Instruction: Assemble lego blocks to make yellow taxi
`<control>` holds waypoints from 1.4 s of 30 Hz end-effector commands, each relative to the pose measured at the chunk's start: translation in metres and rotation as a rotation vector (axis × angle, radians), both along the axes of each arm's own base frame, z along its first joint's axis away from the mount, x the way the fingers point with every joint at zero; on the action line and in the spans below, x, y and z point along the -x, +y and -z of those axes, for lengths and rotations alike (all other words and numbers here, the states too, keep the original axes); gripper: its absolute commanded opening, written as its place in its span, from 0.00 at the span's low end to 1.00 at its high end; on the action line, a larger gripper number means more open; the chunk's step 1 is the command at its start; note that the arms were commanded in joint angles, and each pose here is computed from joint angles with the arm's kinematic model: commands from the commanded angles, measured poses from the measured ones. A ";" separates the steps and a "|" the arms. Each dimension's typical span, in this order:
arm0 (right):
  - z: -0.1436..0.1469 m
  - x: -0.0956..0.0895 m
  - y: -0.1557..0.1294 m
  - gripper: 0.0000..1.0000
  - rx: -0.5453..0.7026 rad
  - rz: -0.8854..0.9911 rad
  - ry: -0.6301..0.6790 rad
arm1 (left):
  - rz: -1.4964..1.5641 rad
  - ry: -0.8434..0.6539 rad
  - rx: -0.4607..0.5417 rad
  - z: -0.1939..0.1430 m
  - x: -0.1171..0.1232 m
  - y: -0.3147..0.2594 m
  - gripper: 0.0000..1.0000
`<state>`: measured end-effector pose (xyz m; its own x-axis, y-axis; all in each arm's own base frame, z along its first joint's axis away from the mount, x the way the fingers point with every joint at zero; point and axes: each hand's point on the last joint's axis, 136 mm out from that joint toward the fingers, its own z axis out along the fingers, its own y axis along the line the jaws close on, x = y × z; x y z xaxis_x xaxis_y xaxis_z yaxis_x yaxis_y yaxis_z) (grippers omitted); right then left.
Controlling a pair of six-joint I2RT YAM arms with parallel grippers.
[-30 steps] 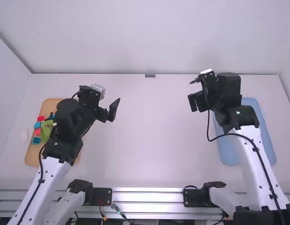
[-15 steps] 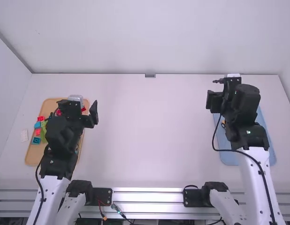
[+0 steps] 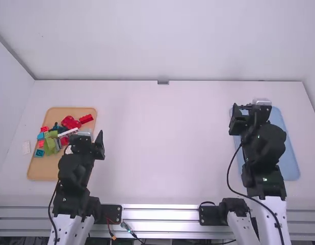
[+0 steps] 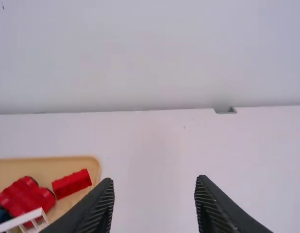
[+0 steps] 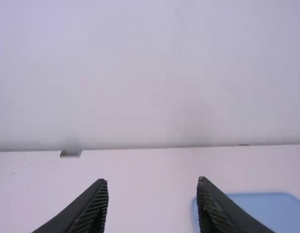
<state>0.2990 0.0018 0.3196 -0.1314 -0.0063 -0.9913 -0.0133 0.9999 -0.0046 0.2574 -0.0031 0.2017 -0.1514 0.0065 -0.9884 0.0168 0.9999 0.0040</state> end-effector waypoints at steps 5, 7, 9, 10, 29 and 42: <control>0.011 0.020 0.001 0.33 -0.007 -0.003 -0.084 | -0.017 -0.012 0.004 0.030 0.008 0.003 0.30; 0.018 0.024 0.001 0.30 -0.007 -0.003 -0.084 | -0.017 -0.012 0.004 0.036 0.009 0.003 0.28; 0.031 0.031 0.001 0.24 -0.007 -0.003 -0.084 | -0.017 -0.012 0.004 0.047 0.010 0.003 0.24; 0.034 0.032 0.001 0.23 -0.007 -0.003 -0.084 | -0.017 -0.012 0.004 0.050 0.010 0.003 0.23; 0.115 0.055 0.001 0.00 -0.007 -0.003 -0.084 | -0.017 -0.047 0.004 0.054 0.012 0.003 0.00; 0.162 0.054 0.001 0.00 -0.007 -0.003 -0.048 | -0.017 -0.047 0.004 0.054 0.012 0.003 0.00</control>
<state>0.2440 0.0025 0.1671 -0.0715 -0.0053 -0.9974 -0.0163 0.9999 -0.0042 0.2455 -0.0017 0.1520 -0.0989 0.0063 -0.9951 0.0090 0.9999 0.0054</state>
